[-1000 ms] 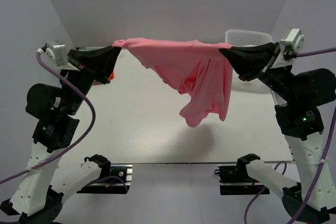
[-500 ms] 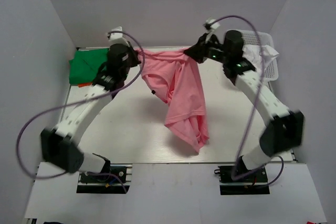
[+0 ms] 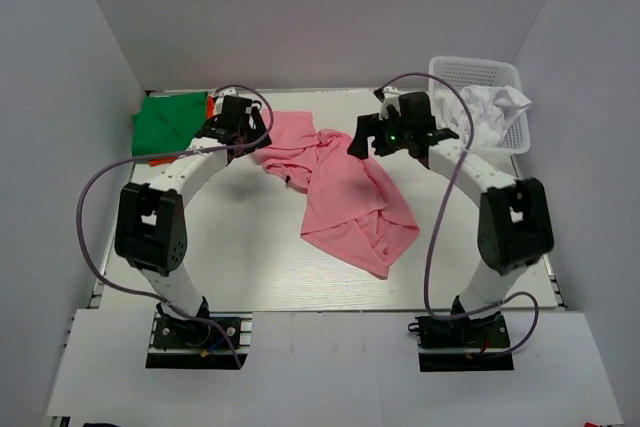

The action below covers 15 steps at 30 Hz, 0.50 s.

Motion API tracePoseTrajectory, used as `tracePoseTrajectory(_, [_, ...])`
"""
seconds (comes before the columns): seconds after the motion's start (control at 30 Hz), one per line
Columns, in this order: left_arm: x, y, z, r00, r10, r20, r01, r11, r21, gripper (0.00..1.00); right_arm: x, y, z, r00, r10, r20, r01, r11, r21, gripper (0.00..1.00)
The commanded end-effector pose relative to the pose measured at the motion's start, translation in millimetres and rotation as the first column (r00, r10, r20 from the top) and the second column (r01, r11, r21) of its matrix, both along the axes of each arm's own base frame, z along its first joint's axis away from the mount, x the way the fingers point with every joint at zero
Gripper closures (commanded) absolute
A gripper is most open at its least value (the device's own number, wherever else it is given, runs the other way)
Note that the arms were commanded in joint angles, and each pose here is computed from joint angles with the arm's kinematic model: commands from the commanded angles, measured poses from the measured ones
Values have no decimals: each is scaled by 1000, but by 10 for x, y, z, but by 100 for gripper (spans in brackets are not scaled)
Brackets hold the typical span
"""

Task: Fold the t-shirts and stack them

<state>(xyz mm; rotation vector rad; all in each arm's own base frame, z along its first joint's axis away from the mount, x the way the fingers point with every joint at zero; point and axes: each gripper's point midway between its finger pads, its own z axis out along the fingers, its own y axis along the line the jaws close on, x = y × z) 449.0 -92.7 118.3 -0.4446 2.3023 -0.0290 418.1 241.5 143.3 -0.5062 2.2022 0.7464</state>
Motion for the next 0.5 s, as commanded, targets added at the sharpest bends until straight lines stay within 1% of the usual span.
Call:
tracePoseTrajectory(0.0, [-58,-406,303,982,-171,80,177,981,-81,0,-62,-159,158,992,-117,52,116,993,12,10])
tracePoseTrajectory(0.03, [-93,-447,263,977,-200,68,206,974,-92,0,-166,-218,161,988,-150,40,150,989,18,10])
tracePoseTrajectory(0.07, [-157,-550,164,967,-251,42,254,962,-98,0,-253,-260,20,987,-163,5,163,987,4,10])
tracePoseTrajectory(0.17, [-322,-743,8,947,-322,8,320,940,-119,0,-441,-356,-44,980,-200,-23,200,980,10,10])
tracePoseTrajectory(0.2, [-351,-802,-20,941,-339,9,338,932,-128,0,-567,-405,-129,977,-208,-39,208,978,6,10])
tracePoseTrajectory(0.23, [-400,-891,-48,932,-364,7,361,923,-136,0,-629,-365,-116,983,-181,-26,181,983,5,10])
tracePoseTrajectory(0.27, [-430,-953,-72,924,-382,10,380,914,-146,0,-699,-343,0,990,-136,26,136,991,-1,10])
tracePoseTrajectory(0.3, [-454,-1045,-105,909,-417,8,413,896,-162,0,-788,-322,-54,994,-105,21,106,994,-28,10])
tracePoseTrajectory(0.33, [-486,-1147,-89,896,-443,18,439,882,-172,1,-961,-157,-75,999,-25,24,26,998,-62,10])
tracePoseTrajectory(0.4, [-490,-1242,-210,885,-465,5,458,869,-185,3,-1049,-73,-65,999,17,52,-12,996,-93,10])
tracePoseTrajectory(0.43, [-492,-1242,-263,885,-466,-8,456,870,-185,5,-1196,118,-99,995,84,61,-78,993,-94,10])
tracePoseTrajectory(0.47, [-477,-1272,-284,885,-466,-11,457,872,-177,5,-1222,195,-93,989,120,88,-111,989,-96,10])
